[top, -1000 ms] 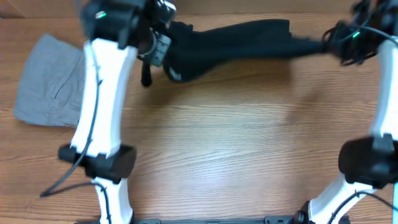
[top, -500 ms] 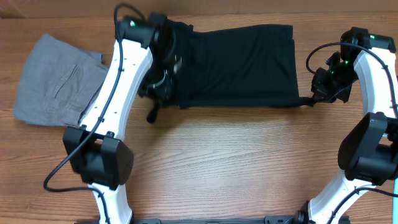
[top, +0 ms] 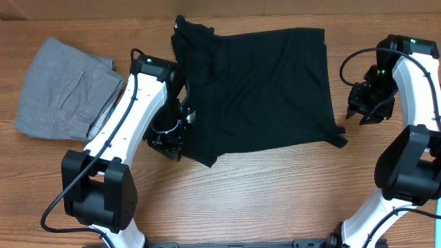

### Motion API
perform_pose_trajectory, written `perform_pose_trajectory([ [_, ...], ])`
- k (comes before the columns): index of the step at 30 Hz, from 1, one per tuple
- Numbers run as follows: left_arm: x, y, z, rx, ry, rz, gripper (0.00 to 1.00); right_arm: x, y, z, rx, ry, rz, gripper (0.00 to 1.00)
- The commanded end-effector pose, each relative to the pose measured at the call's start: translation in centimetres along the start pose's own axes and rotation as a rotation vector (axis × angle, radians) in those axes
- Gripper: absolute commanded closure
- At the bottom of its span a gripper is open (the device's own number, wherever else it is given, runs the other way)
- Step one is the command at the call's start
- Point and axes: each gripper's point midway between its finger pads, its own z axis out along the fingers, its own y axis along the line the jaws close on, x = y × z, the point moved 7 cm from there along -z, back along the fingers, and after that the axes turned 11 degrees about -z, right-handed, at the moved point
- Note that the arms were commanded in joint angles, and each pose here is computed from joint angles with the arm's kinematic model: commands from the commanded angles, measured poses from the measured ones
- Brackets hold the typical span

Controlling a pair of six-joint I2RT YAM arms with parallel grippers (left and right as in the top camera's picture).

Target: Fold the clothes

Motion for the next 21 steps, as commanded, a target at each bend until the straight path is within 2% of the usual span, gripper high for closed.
perform_pose_trajectory([
  [1, -0.7, 0.0, -2.3, 0.038, -0.128, 0.019, 0.80, 0.1, 0.3, -1.1, -0.029, -0.055, -0.004, 0.54],
  [2, -1.4, -0.2, -3.1, 0.052, -0.186, 0.028, 0.77, -0.2, 0.5, -1.1, -0.051, -0.071, -0.006, 0.53],
  [7, -6.5, -1.8, -7.0, 0.098, -0.558, 0.138, 0.71, -1.6, 1.8, -1.4, -0.180, -0.154, -0.028, 0.53],
  [10, -9.0, -2.5, -8.2, 0.108, -0.697, 0.169, 0.69, -1.9, 2.7, -1.7, -0.270, -0.176, -0.066, 0.54],
  [13, -11.7, -3.0, -8.5, 0.122, -0.785, 0.188, 0.65, -1.8, 3.5, -1.9, -0.345, -0.181, -0.109, 0.54],
  [15, -13.5, -3.4, -8.2, 0.140, -0.822, 0.203, 0.59, -1.7, 3.7, -2.0, -0.364, -0.179, -0.117, 0.54],
  [21, -18.1, -5.3, -7.0, 0.287, -0.893, 0.294, 0.48, -1.5, 3.7, -1.9, -0.365, -0.167, -0.114, 0.54],
])
